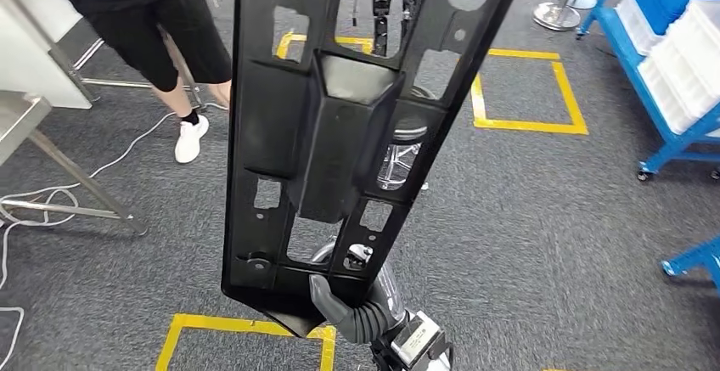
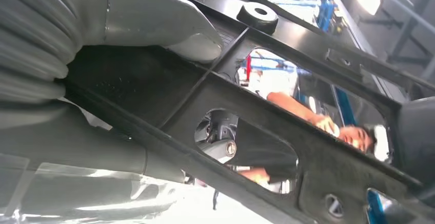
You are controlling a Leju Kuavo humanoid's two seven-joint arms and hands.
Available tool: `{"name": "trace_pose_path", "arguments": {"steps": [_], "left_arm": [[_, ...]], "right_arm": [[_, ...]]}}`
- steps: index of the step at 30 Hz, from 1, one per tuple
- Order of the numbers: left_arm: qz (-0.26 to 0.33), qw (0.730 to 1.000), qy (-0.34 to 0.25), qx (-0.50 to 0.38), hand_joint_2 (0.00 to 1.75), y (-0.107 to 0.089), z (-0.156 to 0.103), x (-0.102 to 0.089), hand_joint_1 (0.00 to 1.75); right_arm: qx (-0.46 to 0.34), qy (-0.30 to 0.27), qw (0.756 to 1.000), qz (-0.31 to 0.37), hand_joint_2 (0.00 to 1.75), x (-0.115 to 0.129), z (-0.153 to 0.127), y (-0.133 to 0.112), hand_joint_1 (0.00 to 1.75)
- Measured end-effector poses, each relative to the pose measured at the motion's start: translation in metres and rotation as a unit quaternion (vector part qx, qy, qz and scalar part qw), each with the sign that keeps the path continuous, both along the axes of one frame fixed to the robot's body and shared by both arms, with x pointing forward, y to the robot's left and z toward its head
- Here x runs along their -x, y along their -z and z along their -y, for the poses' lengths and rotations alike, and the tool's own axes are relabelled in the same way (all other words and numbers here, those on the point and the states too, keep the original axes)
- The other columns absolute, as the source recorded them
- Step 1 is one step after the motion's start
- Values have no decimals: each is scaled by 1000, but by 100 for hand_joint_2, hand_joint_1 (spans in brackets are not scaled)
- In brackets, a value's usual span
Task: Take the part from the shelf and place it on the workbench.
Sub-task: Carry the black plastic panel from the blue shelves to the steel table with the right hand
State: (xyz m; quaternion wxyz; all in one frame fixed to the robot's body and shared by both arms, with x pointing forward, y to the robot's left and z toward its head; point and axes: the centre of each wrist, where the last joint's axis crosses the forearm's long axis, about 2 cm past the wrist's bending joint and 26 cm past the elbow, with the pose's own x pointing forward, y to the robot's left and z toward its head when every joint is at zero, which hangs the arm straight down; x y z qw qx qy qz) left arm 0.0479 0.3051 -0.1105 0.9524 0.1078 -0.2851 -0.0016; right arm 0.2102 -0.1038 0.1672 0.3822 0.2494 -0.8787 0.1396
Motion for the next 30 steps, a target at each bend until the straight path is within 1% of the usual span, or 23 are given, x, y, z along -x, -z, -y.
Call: {"name": "trace_pose_path", "arguments": {"steps": [6,11,23,30], "left_arm": [[-5,1000,2,-1,175,0,1,1,0],[-13,1000,3,-3,175,1,0,5,0],[-13,1000,1,-22,175,0,-11,1,0],[-8,1000,-1,-24,175,0,-13,1,0]], "right_arm": [[2,-9,1000,1,175,0,-1,0,175],[-2,-15,1000,3,175,-1,-3,-3,175],[-14,-27,1000,-1,175,-3,-10,-6,175],[-18,-30,999,-2,175,-5,-11,-7,175]]}}
